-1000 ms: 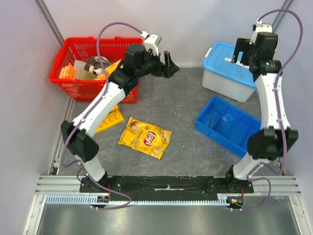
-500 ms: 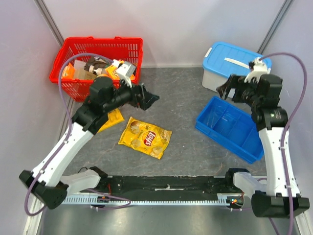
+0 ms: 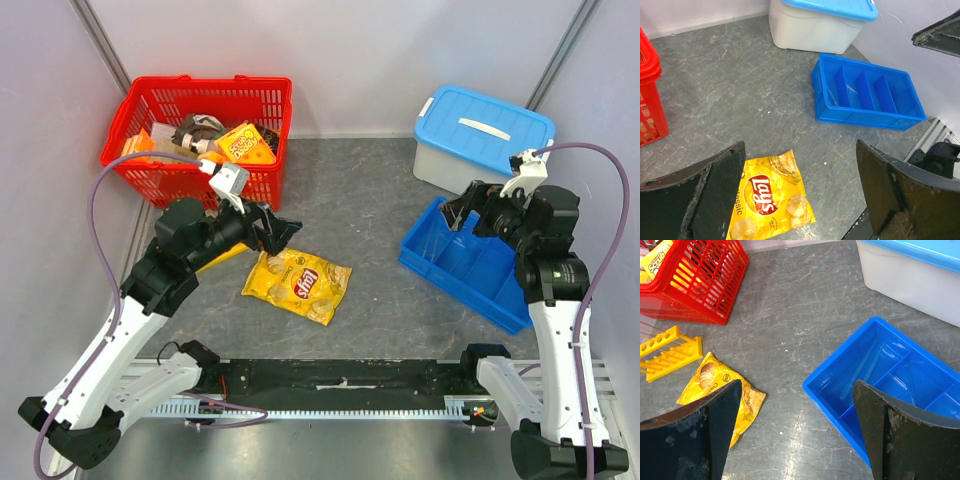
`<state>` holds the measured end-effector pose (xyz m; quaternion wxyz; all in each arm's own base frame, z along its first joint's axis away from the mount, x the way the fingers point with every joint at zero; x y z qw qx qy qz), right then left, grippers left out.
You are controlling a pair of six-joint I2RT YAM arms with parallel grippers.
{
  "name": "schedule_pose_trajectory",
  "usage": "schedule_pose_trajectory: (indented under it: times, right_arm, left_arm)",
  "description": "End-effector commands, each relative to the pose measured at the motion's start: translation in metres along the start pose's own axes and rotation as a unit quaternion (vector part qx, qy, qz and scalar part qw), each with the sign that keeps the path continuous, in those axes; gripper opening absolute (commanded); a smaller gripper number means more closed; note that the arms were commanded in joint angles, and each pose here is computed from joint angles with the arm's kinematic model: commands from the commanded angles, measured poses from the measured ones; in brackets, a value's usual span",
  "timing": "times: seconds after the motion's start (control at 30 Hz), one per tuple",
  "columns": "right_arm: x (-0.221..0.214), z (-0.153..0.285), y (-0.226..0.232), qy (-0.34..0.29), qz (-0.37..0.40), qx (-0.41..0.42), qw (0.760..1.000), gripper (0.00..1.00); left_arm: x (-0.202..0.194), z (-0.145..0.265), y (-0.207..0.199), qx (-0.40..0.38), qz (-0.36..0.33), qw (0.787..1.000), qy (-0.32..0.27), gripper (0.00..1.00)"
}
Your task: Organize the chemistry lab equipment
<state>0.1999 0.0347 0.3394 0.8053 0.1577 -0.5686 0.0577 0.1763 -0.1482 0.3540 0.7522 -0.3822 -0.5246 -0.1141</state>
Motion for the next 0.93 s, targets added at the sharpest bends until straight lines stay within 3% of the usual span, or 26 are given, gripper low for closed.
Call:
schedule_pose_trajectory:
  times: [0.0,0.9]
  right_arm:
    - [0.0126,0.0048,0.0060,-0.019,0.004,0.016,1.000,0.98]
    - [0.0134,0.0082,0.0081,-0.025,-0.003,0.017,1.000,0.98]
  left_arm:
    - [0.0012,0.0027,0.0014,0.007,-0.014,1.000,-0.011,0.96]
    - [0.0025,0.0127,0.0001,0.009,-0.012,1.000,-0.025,0.96]
Point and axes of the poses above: each gripper's point midway between its finger pads, its own z axis back along the fingers, its own y axis along the line the jaws close on, x = y × z, the point moved 8 cm from there along z, back along the fingers, and after that the axes turned 10 degrees about z, right-handed, at the moved point
